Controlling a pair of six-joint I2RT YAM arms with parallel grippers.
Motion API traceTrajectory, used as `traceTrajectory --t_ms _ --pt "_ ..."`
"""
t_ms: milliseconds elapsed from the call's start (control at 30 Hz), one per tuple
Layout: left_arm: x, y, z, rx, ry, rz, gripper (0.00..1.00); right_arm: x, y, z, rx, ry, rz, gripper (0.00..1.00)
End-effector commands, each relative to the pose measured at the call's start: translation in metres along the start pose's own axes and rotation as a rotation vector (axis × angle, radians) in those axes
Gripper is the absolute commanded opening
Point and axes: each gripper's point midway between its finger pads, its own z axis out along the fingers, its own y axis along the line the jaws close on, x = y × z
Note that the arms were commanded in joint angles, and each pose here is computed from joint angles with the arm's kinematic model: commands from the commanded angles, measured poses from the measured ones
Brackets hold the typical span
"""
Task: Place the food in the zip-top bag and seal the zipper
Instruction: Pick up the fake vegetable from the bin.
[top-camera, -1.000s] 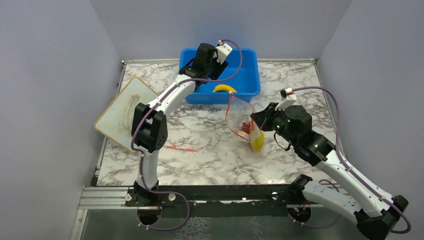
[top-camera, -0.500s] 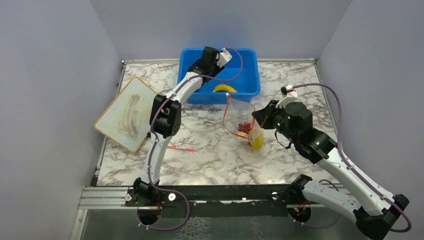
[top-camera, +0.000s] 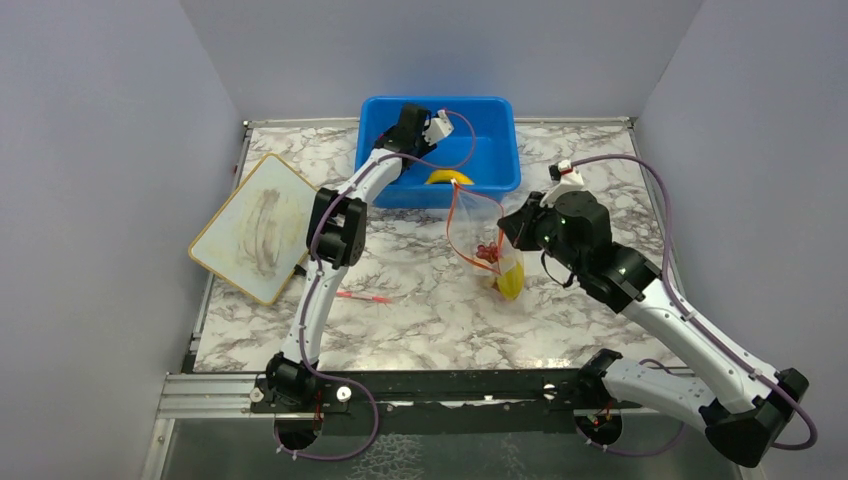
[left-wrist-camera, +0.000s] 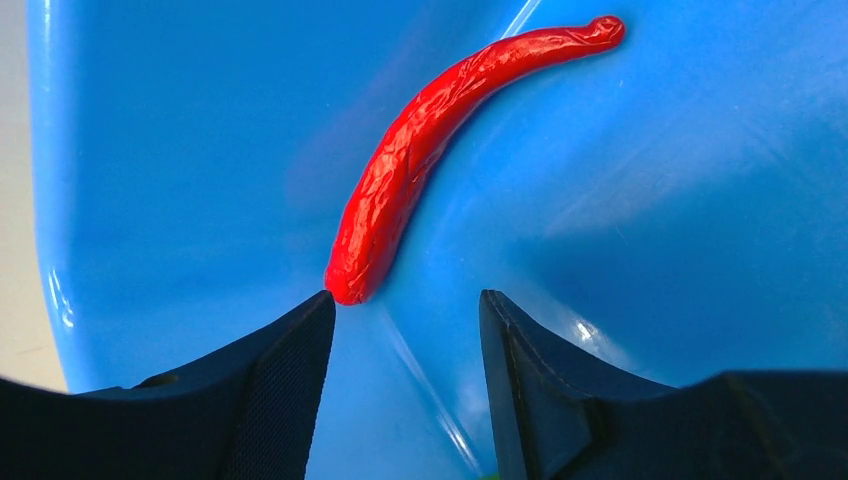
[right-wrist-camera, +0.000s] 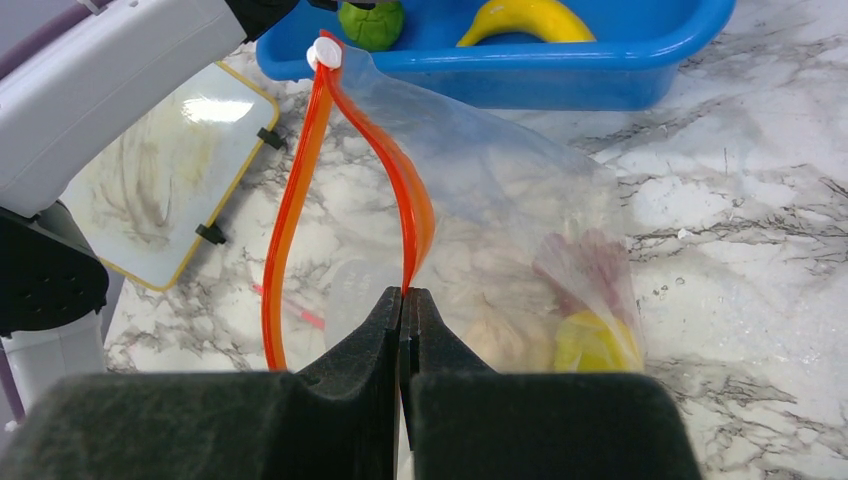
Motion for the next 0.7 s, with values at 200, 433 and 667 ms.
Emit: traceTrajectory --t_ms 200,433,667 --pt "0.008 0.014 0.024 -0.059 -0.014 0.032 0.59 -0.013 0.003 -0.002 0.012 -0.025 -0.026 0.01" --pt "0.011 0.027 0.036 -0.125 -0.038 0.018 0.61 -0.013 -0.001 -0.002 0.029 -0.024 -0.048 0.01" --pt "0.022 0.025 0.048 -0.126 -0.029 0.035 0.62 -0.018 -0.003 0.000 0.048 -0.039 -0.064 0.01"
